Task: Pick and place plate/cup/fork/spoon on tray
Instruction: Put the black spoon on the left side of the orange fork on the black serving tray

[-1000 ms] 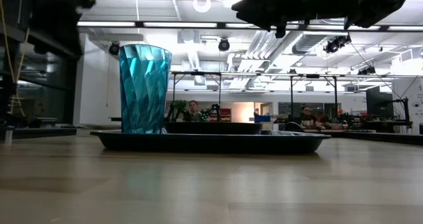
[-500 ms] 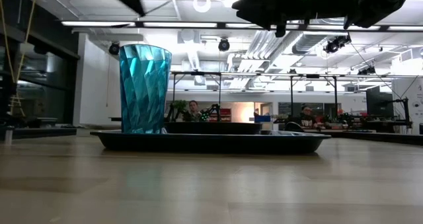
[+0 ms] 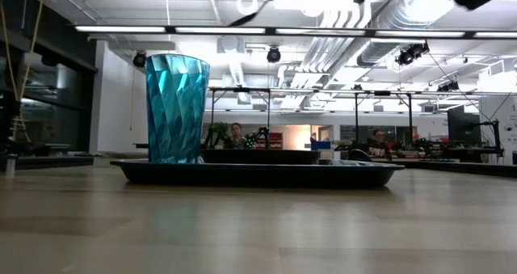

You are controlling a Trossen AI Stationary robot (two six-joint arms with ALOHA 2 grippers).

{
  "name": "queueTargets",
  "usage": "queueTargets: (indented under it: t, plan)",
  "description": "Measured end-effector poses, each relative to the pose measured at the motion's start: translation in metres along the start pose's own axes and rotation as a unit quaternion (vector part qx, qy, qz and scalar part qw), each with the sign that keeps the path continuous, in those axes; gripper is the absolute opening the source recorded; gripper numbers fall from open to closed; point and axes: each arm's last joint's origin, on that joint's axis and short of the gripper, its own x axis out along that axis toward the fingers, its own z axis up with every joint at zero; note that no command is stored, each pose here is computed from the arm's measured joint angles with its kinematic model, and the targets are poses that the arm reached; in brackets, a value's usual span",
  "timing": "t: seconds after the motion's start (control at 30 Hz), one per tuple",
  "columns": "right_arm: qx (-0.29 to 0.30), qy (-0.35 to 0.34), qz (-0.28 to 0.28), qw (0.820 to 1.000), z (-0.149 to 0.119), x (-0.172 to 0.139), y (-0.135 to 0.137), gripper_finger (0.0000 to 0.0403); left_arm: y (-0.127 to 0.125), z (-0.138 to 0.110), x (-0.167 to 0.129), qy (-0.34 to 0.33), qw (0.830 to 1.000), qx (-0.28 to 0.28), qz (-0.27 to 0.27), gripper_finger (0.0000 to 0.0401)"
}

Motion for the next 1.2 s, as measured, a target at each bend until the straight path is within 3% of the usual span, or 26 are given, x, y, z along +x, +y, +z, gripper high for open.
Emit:
queueTargets:
  t: [0.17, 0.53, 0.9, 1.07, 1.2]
  plan:
    - [-0.032, 0.005, 0.018, 0.999, 0.018, -0.019, 0.019, 0.0154, -0.027, 0.005, 0.030, -0.015, 0.997, 0.049, -0.065, 0.0003]
    - [-0.108, 0.060, -0.080, 0.989, 0.026, -0.041, 0.041, 0.0154, -0.095, -0.001, 0.098, -0.026, 0.982, 0.126, -0.142, 0.0003]
    - [-0.116, 0.063, -0.067, 0.989, 0.028, -0.048, 0.050, 0.0154, -0.118, -0.044, 0.165, 0.064, 0.984, 0.129, -0.101, 0.0003]
    - [-0.116, 0.063, -0.067, 0.989, 0.028, -0.048, 0.050, 0.0154, -0.126, -0.053, 0.173, 0.095, 0.985, 0.128, -0.060, 0.0003]
    - [-0.116, 0.063, -0.067, 0.989, 0.028, -0.048, 0.050, 0.0154, -0.123, -0.059, 0.172, 0.129, 0.985, 0.094, -0.062, 0.0003]
